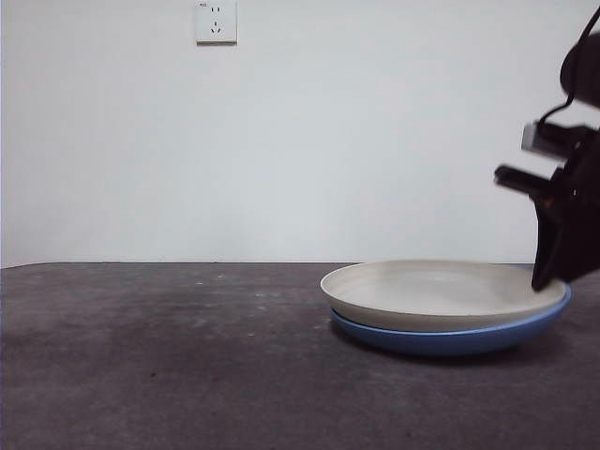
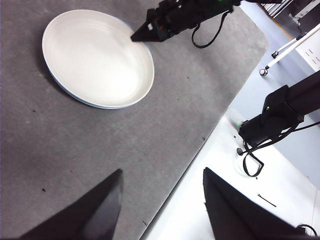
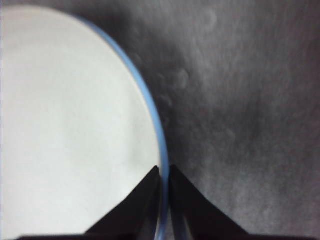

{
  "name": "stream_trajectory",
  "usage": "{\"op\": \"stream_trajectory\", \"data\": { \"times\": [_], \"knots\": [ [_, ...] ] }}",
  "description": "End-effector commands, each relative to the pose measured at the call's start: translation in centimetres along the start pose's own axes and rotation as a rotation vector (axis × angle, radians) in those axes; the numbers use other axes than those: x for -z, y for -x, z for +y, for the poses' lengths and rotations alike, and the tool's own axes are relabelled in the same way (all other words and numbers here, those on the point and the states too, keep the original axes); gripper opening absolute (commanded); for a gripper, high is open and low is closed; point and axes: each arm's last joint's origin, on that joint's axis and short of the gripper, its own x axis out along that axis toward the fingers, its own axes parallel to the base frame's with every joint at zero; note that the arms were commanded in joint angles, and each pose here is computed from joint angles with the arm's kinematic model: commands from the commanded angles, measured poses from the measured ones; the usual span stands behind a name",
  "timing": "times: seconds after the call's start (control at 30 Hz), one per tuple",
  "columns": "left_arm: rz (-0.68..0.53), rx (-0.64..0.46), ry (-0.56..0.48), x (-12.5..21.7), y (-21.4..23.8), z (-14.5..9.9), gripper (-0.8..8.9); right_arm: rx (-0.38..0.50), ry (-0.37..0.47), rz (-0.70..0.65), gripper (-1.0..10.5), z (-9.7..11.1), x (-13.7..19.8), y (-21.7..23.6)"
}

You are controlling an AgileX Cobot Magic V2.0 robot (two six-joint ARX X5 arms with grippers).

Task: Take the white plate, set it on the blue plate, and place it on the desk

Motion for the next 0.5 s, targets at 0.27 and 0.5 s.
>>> {"op": "stream_trajectory", "data": {
  "times": [0.27, 0.5],
  "knots": [
    [-0.009, 0.008, -0.024, -0.3, -0.1, -0.1, 2.52, -0.084, -0.006, -0.053, 0.1, 1.6, -0.8, 1.5],
    [-0.009, 0.008, -0.025, -0.3, -0.1, -0.1, 2.52, -0.154, 0.037, -0.089, 0.1, 4.3, -1.3, 1.4]
  ]
}}
